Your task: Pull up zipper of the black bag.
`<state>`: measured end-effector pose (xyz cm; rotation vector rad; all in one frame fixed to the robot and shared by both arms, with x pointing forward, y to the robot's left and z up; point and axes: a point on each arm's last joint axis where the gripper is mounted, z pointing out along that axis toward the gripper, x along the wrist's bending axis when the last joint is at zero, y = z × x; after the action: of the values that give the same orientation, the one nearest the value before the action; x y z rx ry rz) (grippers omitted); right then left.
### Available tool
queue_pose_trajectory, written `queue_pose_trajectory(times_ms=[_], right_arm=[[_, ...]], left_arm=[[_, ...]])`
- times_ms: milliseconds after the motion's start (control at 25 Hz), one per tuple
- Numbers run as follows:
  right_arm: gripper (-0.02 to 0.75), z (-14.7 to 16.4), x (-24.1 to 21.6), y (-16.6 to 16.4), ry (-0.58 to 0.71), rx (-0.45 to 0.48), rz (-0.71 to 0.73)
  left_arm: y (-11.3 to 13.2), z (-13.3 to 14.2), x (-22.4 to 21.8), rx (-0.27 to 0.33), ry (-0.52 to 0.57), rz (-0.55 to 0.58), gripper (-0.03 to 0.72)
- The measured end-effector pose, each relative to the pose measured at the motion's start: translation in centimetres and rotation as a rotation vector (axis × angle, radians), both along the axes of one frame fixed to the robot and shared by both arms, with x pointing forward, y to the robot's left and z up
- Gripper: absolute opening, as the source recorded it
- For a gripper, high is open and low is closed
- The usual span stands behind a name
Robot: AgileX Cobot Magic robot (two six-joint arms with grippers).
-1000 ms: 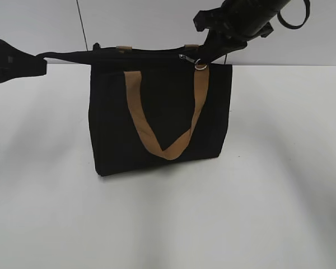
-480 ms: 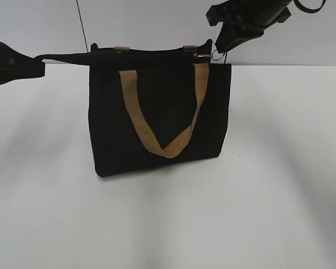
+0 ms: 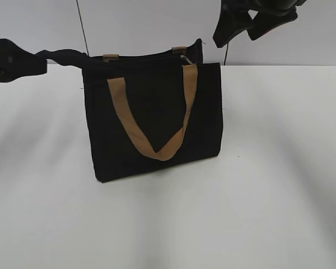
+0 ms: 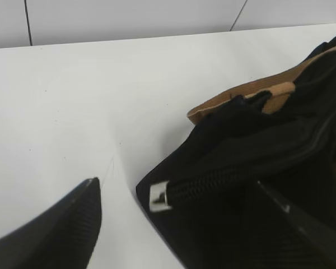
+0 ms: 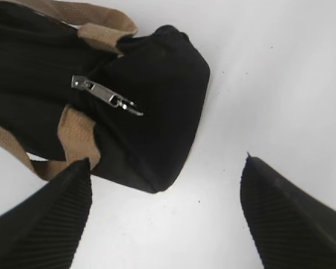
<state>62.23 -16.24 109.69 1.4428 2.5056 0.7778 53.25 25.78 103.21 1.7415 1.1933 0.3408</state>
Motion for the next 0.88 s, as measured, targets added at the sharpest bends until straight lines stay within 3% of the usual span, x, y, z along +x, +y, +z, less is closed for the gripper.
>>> queue_pose_trajectory(times_ms=[160, 400, 640, 880], right_arm=[[0.615, 1.3, -1.5, -0.6, 0.034, -0.039, 0.022], [0.598, 4.3, -4.9, -2.0, -0.018, -0.068, 0.003], [0.597, 3.5, -10.8, -3.9, -0.028, -0.068, -0.013], [0.596, 1.0, -16.1, -5.5, -0.010, -0.065, -0.043]], left_arm=[[-0.4, 1.1, -0.4, -0.017, -0.016, 0.050, 0.594], [-1.4, 3.5, -1.9, 0.054, -0.141, 0.149, 0.594], [-1.5, 0.7, -3.0, 0.198, -0.127, 0.306, 0.585], [-3.3, -1.8, -3.2, 0.263, -0.074, 0.282, 0.584]])
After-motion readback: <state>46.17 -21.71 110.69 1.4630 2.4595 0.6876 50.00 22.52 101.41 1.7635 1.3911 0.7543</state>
